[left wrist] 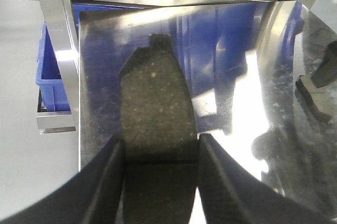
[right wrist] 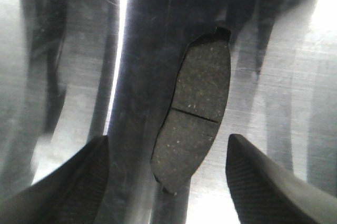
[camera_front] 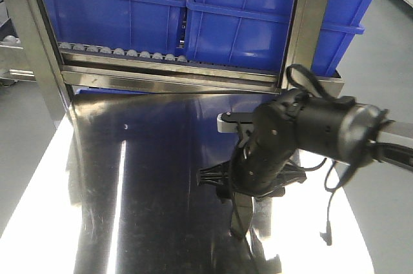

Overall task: Move and align brake pads A on conveyor
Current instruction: 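Lower the right gripper onto the remaining brake pad and close, then lift the grasped brake pad off the table with the right gripper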

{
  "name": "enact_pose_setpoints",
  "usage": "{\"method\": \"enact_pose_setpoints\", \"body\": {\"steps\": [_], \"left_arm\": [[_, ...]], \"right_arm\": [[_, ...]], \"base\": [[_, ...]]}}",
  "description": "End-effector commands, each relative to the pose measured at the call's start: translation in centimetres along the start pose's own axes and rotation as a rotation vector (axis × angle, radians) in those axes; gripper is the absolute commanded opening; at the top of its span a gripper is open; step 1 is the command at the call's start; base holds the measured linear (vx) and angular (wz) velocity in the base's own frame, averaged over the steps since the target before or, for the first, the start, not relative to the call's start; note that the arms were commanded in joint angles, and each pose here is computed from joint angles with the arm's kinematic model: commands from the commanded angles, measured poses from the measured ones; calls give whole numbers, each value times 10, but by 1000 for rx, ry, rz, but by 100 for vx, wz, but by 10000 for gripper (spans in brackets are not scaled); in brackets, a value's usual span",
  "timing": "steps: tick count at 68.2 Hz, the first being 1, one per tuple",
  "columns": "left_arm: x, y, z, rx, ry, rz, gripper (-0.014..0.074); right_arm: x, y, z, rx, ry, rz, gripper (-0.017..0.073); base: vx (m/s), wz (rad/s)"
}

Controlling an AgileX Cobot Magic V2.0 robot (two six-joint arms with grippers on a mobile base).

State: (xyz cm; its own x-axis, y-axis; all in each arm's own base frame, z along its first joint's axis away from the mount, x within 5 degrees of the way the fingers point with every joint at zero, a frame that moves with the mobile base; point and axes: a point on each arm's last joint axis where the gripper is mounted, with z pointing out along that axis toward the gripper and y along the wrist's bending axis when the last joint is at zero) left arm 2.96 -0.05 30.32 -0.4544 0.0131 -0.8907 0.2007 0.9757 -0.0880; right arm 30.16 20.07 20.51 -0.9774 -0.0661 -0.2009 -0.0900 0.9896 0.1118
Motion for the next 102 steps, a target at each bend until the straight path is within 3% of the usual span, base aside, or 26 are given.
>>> {"method": "enact_pose_setpoints", "body": {"steps": [1,11,30,75,89,102], "left_arm": [[-14,-2,-5,21,-104,1,-6],[-14,-2,-5,21,-104,1,-6],[-14,-2,-5,21,-104,1,-6],[-14,-2,-5,21,-104,1,-6],[-14,-2,-5,21,-104,1,-6],[-14,-2,-5,21,-104,1,-6]], "right_arm": [[-10,3,-15,3,-35,41,452],[-12,1,-9,28,2,81,452],[-11,0,8,63,53,79,452],[-18,-5,19,56,33,77,445],[-17,-4,24,47,55,46,329],[-16,-4,22,40,60,19,95]], "base": [[0,0],[0,0],[0,0],[0,0],[0,0],[0,0]]}}
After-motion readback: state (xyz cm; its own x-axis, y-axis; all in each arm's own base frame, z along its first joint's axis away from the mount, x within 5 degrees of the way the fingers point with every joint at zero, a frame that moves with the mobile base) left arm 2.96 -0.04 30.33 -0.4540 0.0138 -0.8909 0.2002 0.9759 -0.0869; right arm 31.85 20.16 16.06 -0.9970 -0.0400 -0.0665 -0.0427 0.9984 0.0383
